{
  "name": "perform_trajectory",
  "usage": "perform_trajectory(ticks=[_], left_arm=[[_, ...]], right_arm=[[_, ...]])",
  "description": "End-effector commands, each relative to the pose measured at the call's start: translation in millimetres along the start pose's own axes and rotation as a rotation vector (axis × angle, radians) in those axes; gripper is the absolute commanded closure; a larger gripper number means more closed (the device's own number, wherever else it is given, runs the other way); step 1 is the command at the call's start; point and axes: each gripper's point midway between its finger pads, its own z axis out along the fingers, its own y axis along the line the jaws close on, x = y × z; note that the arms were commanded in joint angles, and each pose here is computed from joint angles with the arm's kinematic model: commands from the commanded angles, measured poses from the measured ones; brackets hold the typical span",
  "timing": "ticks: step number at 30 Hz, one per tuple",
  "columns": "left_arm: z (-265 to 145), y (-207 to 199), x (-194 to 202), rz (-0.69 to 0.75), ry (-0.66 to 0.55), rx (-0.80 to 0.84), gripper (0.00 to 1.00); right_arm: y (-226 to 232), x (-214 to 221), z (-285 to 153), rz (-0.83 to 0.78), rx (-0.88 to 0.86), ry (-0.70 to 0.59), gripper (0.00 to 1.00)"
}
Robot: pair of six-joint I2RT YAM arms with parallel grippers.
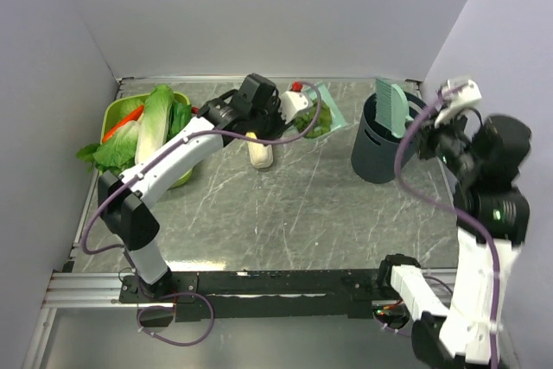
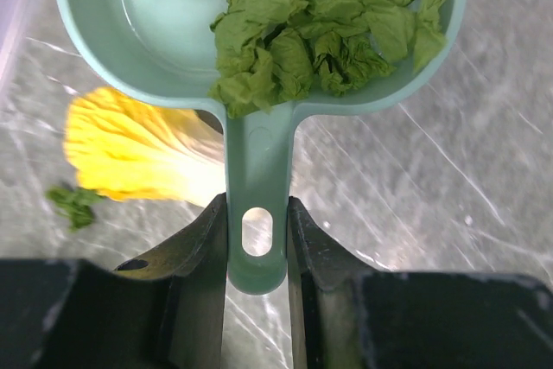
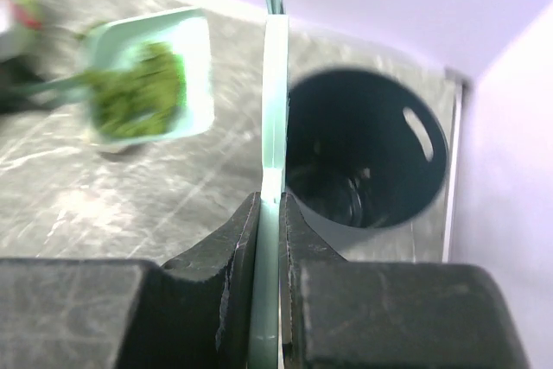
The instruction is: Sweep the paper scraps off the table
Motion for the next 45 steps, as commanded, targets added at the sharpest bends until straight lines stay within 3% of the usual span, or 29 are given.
perform_trajectory(ticks=[1,8,15,23,38,45], left_arm=[[6,30,-30,-0.002,-0.057,-0.088,0.99],[25,60,-75,0.007,-0.126,-0.147,0.99],[35,81,-119,0.007,-0.235,-0.196,0.99],[53,87,-144,0.069,-0.295,-0.252,0.99],[71,53,-184,0.145,-0.389,-0.282,0.99],[76,51,-191,0.179,-0.403,-0.304,0.99]], right_arm=[[44,-15,-37,-0.131,-0.185,-0.116,1.00],[76,38,-59,-0.195,-0.319,-0.031,1.00],[76,116,-32,-0.278,-0.395,0.105,1.00],[87,178,-5,-0.365,-0.475,0.214,1.00],[117,234,7,-0.418,-0.577,0.309,1.00],[118,237,8,-0.422,-0.577,0.312,1.00]])
